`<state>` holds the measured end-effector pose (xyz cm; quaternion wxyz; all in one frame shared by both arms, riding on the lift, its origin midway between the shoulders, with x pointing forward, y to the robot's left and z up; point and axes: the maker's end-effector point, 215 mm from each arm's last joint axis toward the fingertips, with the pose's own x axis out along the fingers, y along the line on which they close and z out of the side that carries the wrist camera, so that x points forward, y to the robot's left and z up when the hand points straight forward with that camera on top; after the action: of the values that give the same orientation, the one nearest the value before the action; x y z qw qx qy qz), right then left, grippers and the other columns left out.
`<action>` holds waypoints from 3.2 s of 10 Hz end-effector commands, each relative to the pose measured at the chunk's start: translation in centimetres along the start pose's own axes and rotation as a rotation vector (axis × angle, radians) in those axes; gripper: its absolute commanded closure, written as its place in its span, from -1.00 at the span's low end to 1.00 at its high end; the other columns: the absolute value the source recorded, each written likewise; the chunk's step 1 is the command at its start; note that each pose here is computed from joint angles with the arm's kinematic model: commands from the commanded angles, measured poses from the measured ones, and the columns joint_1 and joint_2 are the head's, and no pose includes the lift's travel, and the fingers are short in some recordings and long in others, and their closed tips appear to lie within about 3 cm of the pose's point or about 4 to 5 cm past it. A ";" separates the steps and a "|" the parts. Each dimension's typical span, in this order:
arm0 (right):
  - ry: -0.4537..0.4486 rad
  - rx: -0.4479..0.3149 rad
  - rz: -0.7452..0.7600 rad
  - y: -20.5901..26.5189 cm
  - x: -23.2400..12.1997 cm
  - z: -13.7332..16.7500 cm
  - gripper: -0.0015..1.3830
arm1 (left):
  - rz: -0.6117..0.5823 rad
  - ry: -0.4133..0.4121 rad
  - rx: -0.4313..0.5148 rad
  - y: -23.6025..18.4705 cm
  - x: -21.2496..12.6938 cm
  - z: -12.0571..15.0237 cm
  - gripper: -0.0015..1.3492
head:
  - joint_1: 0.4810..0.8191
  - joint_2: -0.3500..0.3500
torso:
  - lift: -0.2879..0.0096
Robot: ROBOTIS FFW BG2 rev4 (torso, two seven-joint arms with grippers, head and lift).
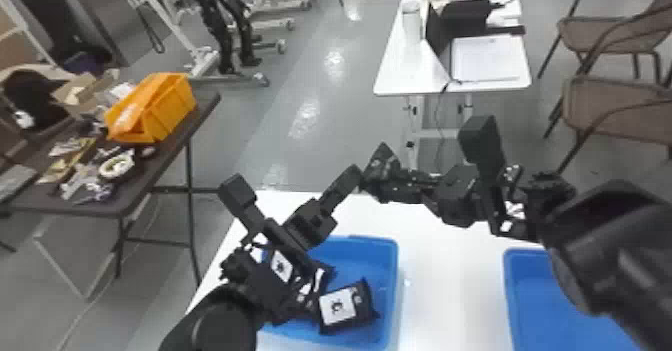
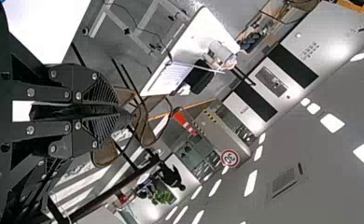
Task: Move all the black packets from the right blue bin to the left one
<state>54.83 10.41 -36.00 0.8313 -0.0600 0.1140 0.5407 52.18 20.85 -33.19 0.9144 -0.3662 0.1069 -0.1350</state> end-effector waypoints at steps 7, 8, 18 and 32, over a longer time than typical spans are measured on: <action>0.011 -0.004 0.051 1.9 1.2 -0.1 0.56 | -0.106 0.080 -0.040 -2.1 1.1 -1.8 -0.76 | 0.27 0.87 | 0.94; 0.012 0.002 0.052 1.9 1.2 -0.3 0.56 | -0.104 0.085 -0.040 -2.0 1.1 -2.0 -0.35 | 0.27 0.87 | 0.94; 0.010 0.028 0.052 2.0 1.1 -0.8 0.33 | -0.048 0.003 -0.017 -0.8 0.8 -0.9 0.81 | 0.27 0.88 | 0.94; -0.174 0.216 -0.798 -8.4 -24.9 -6.5 -0.75 | 0.495 -0.161 0.682 10.6 -10.9 2.6 -0.68 | 0.27 0.69 | 0.94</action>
<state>52.81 -16.18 -36.57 0.9821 0.0275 0.0815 0.1677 44.34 34.23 -39.96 0.9898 -0.0216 0.1025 0.0965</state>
